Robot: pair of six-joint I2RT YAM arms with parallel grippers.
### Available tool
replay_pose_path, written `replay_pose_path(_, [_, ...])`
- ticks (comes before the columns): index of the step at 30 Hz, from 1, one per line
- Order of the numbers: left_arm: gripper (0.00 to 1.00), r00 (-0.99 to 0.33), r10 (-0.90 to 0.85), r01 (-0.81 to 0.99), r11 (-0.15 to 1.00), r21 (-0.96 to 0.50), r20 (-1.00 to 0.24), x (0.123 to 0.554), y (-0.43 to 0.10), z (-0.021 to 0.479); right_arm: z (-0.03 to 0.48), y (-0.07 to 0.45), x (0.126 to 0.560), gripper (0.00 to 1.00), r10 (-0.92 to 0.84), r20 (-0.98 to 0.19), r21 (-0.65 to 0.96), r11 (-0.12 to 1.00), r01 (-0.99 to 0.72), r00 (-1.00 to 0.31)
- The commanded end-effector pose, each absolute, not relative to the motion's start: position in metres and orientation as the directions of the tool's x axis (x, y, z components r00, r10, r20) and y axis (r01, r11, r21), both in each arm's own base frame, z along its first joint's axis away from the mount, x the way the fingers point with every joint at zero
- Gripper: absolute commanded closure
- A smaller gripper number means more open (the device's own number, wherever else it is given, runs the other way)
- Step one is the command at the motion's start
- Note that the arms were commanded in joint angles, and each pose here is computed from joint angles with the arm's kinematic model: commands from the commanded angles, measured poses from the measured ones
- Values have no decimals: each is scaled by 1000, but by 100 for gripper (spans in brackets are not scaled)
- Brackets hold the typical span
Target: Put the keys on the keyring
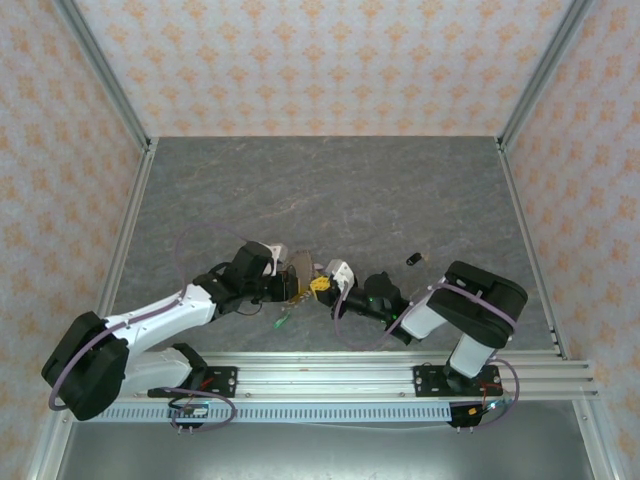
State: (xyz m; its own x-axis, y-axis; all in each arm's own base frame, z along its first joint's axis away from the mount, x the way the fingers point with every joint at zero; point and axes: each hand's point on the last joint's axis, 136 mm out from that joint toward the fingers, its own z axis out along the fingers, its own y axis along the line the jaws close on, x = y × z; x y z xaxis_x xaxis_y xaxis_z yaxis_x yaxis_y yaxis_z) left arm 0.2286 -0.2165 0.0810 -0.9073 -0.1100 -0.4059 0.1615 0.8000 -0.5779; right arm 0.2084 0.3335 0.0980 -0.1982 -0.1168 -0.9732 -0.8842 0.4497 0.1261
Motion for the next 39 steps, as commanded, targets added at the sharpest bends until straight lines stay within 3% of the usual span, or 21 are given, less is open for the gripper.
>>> replay_pose_path(1, [84, -907, -87, 195, 780, -595, -411, 225, -223, 87, 140, 341, 222, 100, 29, -990, 135, 464, -876, -137])
replay_pose_path(5, [84, -911, -63, 223, 756, -616, -407, 220, -228, 89, 149, 340, 227, 100, 56, -990, 143, 468, -872, -133])
replay_pose_path(9, [85, -913, -46, 253, 712, -654, -404, 216, -238, 98, 165, 349, 212, 100, 68, -992, 120, 365, -923, -102])
replay_pose_path(15, [80, -812, -61, 343, 754, -560, -581, 221, -214, 137, 158, 344, 192, 100, -94, -995, -53, 279, -959, 28])
replay_pose_path(19, [69, -650, -101, 415, 783, -463, -753, 227, -191, 176, 152, 339, 173, 100, -232, -967, -143, 163, -976, 103])
replay_pose_path(22, [50, -503, -142, 483, 772, -414, -853, 227, -182, 195, 144, 328, 175, 100, -323, -938, -183, 155, -971, 125])
replay_pose_path(27, [34, -339, -179, 551, 758, -349, -924, 225, -176, 211, 154, 306, 185, 100, -307, -944, -182, 181, -967, 120])
replay_pose_path(36, [34, -343, -64, 609, 745, -273, -937, 237, -197, 216, 152, 299, 184, 100, -458, -864, -269, 64, -961, 211])
replay_pose_path(39, [38, -391, -84, 542, 784, -303, -917, 248, -194, 207, 136, 306, 176, 100, -601, -725, -402, -27, -915, 336])
